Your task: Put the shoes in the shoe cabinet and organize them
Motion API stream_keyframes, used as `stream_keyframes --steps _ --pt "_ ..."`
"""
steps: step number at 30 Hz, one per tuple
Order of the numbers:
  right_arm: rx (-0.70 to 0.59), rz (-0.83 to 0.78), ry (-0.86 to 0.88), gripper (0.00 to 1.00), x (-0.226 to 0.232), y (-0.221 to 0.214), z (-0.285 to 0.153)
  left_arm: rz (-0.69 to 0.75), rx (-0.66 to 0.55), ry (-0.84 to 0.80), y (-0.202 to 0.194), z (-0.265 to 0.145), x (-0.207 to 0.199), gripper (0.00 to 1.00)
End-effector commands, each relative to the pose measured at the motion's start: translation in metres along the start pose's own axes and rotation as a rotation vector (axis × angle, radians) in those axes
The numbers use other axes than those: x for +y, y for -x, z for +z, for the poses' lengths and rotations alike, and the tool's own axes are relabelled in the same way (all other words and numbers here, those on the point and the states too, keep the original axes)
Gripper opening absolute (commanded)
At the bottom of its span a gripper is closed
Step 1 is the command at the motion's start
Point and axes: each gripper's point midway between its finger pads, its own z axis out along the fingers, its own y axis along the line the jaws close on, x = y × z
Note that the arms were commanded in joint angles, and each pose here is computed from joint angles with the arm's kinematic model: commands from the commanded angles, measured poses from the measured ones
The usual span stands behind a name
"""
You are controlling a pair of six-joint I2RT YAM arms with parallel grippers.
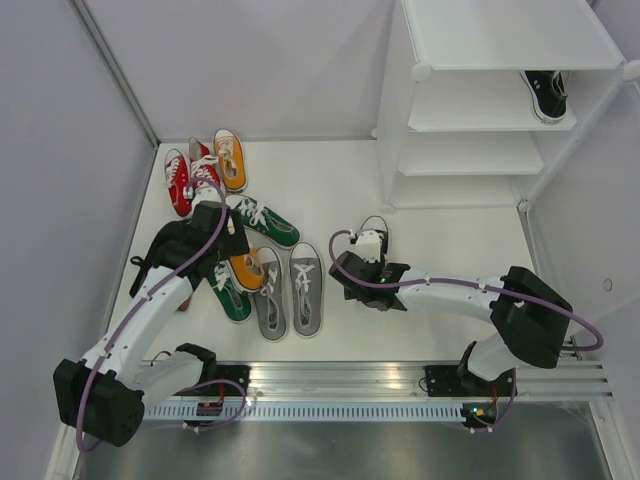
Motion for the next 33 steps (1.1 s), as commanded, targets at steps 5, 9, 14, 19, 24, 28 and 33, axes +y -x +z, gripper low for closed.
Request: stream_keyframes --steps 5,9,14,19,24,28,33 --pt "0.074 -0.005 0.046 0.58 0.016 -0.026 0.022 0.017 -0.053 0.009 0.013 -0.002 0.003 0.97" --pt "0.092 -0.028 0.091 0.49 0.027 -0.031 0.026 0.022 -0.046 0.014 0.009 -0.001 0.005 0.97" --pt "0.086 -0.084 0.073 0.11 0.022 -0.023 0.020 0.025 -0.048 0.018 0.010 -0.001 0.006 0.97" --pt "0.019 -0.162 0.057 0.01 0.000 0.007 -0.015 0.025 -0.046 0.024 0.007 0.000 0.007 0.97" --pt "-0.026 -0.247 0.111 0.01 -0.034 0.046 -0.067 0.029 -0.046 0.029 0.007 0.000 0.008 0.97" --pt "-0.107 -0.265 0.152 0.01 -0.061 0.085 -0.112 0.029 -0.050 0.036 0.008 0.000 0.010 0.97" --pt "-0.194 -0.308 0.119 0.01 -0.102 0.137 -0.161 0.030 -0.050 0.038 0.007 0.000 0.010 0.97"
